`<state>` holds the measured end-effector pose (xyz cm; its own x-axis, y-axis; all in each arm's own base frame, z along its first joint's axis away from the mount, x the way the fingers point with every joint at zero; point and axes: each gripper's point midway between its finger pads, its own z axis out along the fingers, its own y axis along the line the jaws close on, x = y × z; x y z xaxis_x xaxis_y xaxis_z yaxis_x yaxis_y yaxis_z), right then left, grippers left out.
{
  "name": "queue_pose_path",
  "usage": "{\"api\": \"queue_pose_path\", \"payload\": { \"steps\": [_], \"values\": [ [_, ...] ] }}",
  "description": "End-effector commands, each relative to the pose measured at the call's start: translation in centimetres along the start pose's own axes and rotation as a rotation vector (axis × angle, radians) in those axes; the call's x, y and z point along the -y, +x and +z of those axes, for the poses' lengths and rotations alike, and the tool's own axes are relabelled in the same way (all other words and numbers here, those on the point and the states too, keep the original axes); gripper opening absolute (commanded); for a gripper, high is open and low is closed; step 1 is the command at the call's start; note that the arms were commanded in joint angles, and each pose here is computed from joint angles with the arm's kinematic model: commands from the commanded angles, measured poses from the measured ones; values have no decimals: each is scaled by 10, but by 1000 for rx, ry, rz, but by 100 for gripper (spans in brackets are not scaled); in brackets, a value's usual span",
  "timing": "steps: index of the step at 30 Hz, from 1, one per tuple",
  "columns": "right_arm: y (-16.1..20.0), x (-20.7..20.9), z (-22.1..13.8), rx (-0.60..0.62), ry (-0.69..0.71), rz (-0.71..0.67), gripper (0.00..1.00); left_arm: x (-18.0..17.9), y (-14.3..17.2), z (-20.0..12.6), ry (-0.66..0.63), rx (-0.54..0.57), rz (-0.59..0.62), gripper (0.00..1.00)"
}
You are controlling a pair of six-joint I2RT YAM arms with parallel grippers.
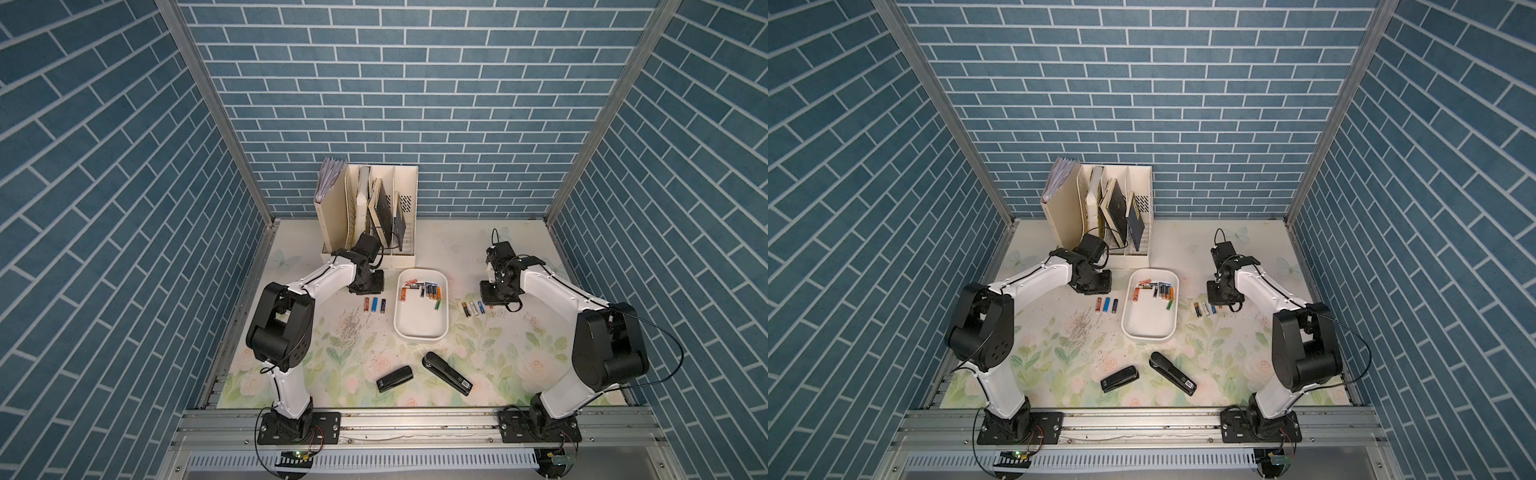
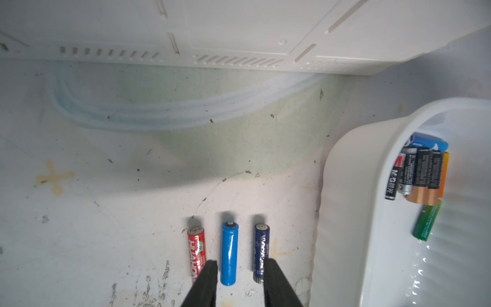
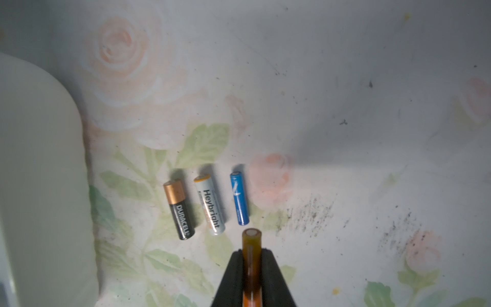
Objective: Take the batteries out of the storage box
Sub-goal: Place the battery at the center of the board.
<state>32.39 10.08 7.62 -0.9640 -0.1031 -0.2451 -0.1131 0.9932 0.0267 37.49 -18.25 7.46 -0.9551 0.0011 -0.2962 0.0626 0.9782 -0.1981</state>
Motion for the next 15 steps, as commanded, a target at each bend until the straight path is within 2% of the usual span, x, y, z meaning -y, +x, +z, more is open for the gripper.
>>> {"api": "queue_pose_path", "payload": {
  "steps": [1,15],
  "values": [
    [-7,9,5,19,36,-53,16,0,2,1,-9,-18,9,35],
    [-2,19,40,-51,48,-95,16,-1,4,1,-13,-20,1,35]
  ]
}}
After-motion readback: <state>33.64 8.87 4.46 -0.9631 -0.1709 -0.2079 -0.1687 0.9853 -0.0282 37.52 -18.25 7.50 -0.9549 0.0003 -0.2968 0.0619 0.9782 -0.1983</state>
